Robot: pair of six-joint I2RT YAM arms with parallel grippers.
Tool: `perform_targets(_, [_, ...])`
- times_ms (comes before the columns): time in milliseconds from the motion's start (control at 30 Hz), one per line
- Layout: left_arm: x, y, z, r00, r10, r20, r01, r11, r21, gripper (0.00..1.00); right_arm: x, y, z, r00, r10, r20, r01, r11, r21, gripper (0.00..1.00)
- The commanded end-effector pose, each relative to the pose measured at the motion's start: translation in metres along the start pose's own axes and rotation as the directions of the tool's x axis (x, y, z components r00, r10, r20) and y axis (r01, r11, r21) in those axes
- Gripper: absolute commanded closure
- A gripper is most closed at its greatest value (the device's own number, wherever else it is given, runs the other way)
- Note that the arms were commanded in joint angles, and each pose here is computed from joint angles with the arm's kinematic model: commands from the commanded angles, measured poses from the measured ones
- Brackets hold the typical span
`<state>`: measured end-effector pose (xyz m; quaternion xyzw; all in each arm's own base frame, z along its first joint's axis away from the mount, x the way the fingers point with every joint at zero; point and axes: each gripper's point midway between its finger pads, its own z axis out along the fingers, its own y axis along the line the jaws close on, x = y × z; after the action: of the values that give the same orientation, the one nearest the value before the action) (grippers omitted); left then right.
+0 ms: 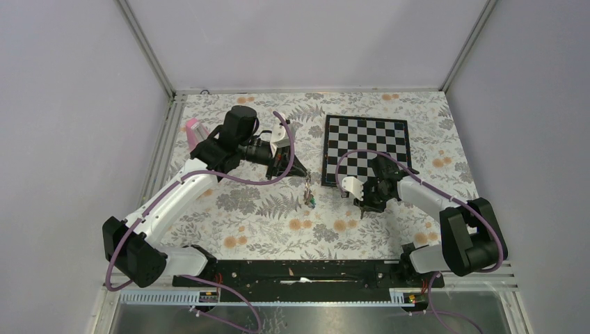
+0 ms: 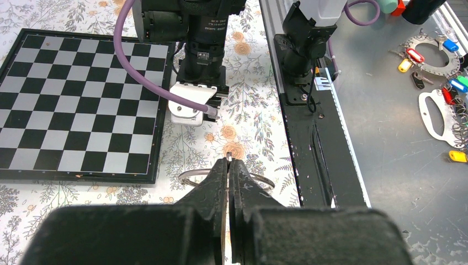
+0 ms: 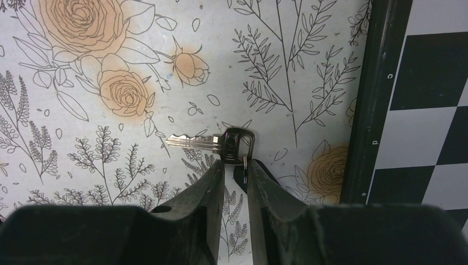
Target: Put the keys on the keyring
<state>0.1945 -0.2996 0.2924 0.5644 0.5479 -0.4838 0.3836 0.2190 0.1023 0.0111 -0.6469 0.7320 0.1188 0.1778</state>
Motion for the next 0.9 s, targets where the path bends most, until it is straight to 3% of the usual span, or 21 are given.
perform_targets(0, [-0.022,-0.002,-0.001,0.995,0.093,0.046,-0.093,0.996,0.010,1.00,0.001,0.003,0.005,1.000,-0.010,-0.007,0.010,1.000,-0.009,0.72])
perform_targets(133, [-0.022,-0.002,-0.001,0.995,0.090,0.046,-0.091,0.996,0.010,1.00,0.001,0.002,0.006,1.000,-0.010,-0.008,0.010,1.000,-0.006,0.74])
perform_targets(367, [-0.022,-0.001,-0.001,0.995,0.092,0.046,-0.092,0.996,0.009,1.00,0.005,0.001,0.002,0.999,-0.015,-0.031,0.016,1.000,0.004,0.89])
perform_targets(700, [-0.022,-0.002,-0.001,0.995,0.094,0.045,-0.095,0.995,0.011,1.00,0.003,0.000,-0.004,1.000,-0.014,-0.028,0.014,1.000,0.022,0.94])
perform_targets(867, [-0.022,-0.003,-0.001,0.994,0.095,0.044,-0.096,0.995,0.008,1.00,0.004,0.000,-0.005,0.999,-0.009,-0.034,0.010,1.000,0.025,0.88])
